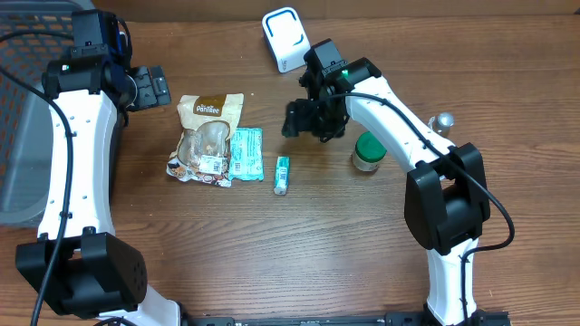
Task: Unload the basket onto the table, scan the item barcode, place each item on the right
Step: 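Lift the right gripper and move it left toward the teal tube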
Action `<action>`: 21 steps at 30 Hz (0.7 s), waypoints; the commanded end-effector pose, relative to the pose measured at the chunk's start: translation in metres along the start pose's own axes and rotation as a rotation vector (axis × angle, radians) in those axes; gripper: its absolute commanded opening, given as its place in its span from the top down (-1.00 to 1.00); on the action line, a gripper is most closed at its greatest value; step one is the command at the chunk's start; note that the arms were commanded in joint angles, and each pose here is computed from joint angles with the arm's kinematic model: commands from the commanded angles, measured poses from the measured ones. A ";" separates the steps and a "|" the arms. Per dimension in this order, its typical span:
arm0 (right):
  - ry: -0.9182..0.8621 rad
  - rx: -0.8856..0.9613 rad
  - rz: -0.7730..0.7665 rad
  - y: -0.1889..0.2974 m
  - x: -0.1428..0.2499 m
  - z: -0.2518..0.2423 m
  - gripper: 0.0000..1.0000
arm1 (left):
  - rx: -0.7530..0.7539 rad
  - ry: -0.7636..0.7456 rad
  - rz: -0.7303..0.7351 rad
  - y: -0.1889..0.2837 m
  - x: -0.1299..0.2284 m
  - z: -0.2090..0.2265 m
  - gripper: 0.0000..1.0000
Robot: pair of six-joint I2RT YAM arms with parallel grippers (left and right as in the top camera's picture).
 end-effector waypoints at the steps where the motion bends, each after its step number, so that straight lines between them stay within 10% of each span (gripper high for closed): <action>1: -0.006 0.072 -0.019 0.007 -0.001 -0.004 0.06 | -0.014 0.005 -0.020 0.004 -0.004 0.004 -0.99; 21: -0.098 0.441 0.001 0.017 0.014 -0.042 0.46 | -0.014 0.005 -0.020 0.004 -0.004 0.004 -0.99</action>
Point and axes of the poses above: each gripper's point midway between its finger pads, its own y axis back along the fingers, its own z axis along the line the jaws close on, x = y × z, the point moved 8 cm from there along y, back along the fingers, and after that the axes turned 2 degrees about y, right-handed, at the moved point
